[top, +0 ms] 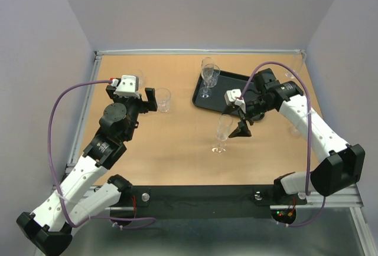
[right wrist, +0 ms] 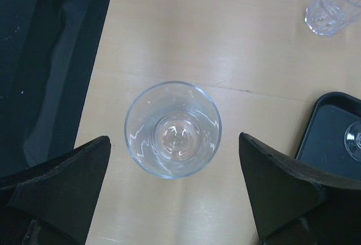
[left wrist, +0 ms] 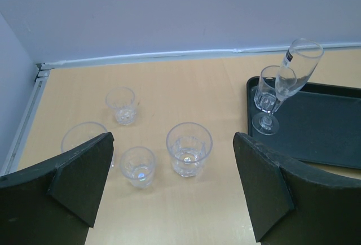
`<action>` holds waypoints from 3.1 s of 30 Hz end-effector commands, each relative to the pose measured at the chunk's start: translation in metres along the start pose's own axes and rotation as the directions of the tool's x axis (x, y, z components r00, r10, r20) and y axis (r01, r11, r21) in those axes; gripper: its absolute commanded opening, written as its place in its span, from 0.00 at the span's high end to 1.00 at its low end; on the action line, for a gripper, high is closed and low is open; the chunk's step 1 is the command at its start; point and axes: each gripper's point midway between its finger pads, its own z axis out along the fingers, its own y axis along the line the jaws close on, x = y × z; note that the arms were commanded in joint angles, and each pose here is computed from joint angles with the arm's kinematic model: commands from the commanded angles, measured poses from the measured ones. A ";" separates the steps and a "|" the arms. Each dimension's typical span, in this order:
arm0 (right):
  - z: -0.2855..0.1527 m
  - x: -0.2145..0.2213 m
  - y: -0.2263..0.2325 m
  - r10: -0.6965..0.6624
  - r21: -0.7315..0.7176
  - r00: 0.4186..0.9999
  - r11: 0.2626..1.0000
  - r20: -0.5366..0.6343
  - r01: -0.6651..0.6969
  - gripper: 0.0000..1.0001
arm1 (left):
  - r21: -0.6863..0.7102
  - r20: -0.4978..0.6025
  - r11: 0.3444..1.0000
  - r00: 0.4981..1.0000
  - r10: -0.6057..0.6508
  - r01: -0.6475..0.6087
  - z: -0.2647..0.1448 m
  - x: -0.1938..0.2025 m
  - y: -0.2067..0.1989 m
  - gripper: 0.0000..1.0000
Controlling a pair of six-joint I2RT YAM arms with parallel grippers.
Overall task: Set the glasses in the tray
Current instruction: Grab a glass with a robot arm, then place the glass into the tray
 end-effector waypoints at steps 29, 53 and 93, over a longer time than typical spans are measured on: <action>0.009 -0.030 0.000 -0.078 -0.022 0.997 0.997 0.007 0.078 0.53 | -0.020 0.033 1.000 0.999 -0.008 0.009 0.004 -0.005 0.003 0.01; -0.060 -0.083 -0.064 0.035 0.270 0.999 0.962 0.033 -0.043 0.65 | -0.021 0.033 1.000 0.999 -0.008 0.009 0.004 -0.004 0.004 0.01; -0.112 -0.014 -0.339 0.197 0.752 0.965 0.606 0.175 -0.260 0.62 | -0.049 0.031 0.999 1.000 0.000 0.002 0.005 -0.002 0.009 0.01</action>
